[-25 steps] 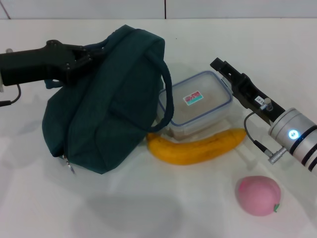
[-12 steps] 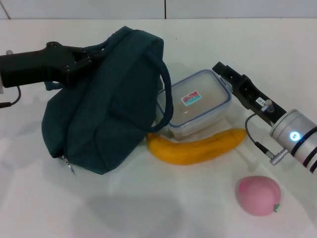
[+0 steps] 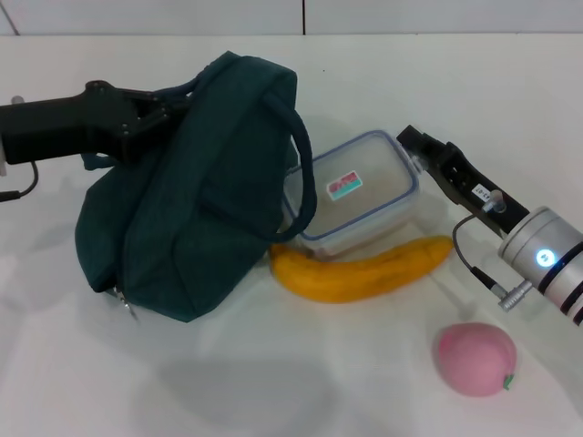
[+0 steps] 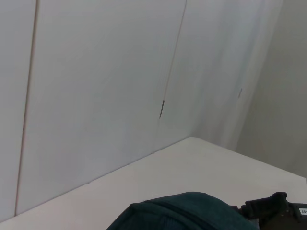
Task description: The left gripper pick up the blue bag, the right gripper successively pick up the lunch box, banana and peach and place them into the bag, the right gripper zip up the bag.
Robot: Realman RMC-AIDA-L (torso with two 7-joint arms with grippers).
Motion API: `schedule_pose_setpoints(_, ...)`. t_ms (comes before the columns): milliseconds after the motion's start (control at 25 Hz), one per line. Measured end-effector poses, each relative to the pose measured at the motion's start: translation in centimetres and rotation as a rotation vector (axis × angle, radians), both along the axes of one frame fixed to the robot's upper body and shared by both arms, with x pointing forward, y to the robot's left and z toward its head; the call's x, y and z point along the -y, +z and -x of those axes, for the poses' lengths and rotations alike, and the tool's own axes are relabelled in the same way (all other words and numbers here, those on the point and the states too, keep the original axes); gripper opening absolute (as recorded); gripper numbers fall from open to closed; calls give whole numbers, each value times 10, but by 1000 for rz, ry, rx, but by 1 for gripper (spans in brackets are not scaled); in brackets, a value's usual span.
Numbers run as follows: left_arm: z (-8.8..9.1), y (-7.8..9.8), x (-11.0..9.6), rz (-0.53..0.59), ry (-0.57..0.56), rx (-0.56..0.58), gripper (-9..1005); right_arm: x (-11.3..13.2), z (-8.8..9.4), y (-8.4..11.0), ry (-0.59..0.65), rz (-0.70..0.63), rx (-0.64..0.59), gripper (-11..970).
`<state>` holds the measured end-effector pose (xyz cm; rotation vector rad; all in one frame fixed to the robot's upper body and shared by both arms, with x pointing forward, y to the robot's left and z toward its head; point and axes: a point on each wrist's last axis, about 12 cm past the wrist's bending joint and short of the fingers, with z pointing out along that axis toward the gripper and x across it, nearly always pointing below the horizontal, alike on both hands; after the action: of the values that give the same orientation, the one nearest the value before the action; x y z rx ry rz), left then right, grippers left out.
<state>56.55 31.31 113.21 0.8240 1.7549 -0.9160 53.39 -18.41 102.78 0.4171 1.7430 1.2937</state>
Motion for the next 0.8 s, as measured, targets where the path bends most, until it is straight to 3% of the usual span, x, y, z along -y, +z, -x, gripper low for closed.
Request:
schedule_pose_setpoints(40, 0, 0, 0, 0, -1, 0, 37, 0, 0, 0, 4, 2, 0, 156)
schedule_pose_setpoints(560, 1, -1, 2, 5, -6, -3, 37, 18, 2, -4, 45, 53, 35, 92)
schedule_pose_setpoints(800, 5, 3, -2, 53, 0, 3, 37, 23, -2, 4, 128, 119, 134, 94)
